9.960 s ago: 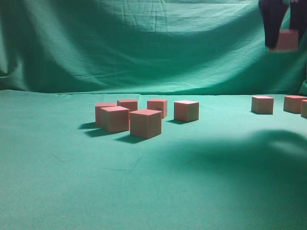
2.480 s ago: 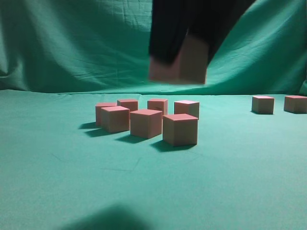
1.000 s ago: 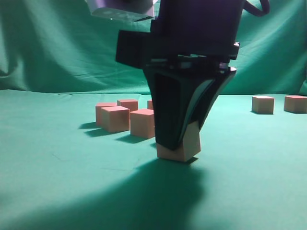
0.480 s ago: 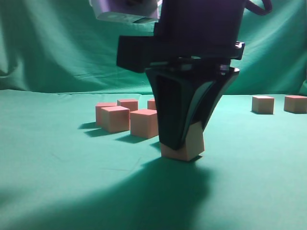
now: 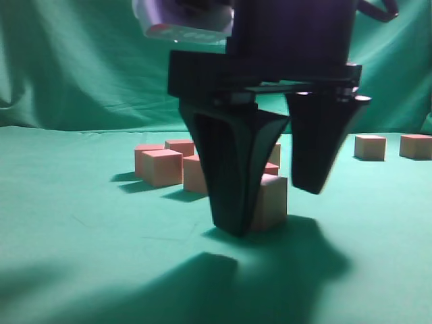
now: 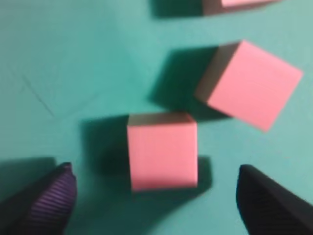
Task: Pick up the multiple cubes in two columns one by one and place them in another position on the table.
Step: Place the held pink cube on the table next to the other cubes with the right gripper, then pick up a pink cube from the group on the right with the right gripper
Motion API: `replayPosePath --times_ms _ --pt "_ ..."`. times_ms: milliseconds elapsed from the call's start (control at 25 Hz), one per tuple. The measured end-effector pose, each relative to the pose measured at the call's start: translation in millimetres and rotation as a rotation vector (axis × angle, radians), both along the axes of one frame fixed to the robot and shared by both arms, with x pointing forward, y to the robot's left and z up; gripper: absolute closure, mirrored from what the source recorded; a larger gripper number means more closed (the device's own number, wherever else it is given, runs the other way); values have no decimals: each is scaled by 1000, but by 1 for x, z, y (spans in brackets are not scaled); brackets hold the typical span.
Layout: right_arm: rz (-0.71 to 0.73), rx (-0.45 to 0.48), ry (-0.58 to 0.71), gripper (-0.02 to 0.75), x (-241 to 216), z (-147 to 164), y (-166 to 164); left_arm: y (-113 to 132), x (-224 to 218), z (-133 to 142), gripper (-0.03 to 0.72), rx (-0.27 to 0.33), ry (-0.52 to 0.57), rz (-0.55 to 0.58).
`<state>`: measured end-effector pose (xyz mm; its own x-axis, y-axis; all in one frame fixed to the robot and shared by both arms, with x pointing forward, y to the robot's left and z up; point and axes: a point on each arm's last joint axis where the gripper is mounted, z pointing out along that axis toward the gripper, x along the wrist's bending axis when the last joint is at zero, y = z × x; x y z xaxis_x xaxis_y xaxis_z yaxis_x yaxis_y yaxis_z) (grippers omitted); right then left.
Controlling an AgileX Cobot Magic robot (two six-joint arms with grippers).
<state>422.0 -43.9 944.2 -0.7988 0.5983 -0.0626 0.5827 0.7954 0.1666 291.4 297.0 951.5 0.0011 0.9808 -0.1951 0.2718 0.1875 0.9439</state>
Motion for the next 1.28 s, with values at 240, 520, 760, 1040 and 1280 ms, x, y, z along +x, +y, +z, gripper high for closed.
replayPosePath --times_ms 240,520,760,1040,1280 --pt "-36 -90 52 104 4 25 3 0 0 0 688 0 0 0" --pt "-20 -180 -59 162 24 76 10 0 0 0 688 0 0 0" --pt "-86 -206 -286 158 58 111 -4 0 0 0 688 0 0 0" --pt "-445 -185 -318 158 111 137 -86 0 0 0 688 0 0 0" --pt "-743 -45 -187 158 146 127 -150 0 0 0 688 0 0 0"
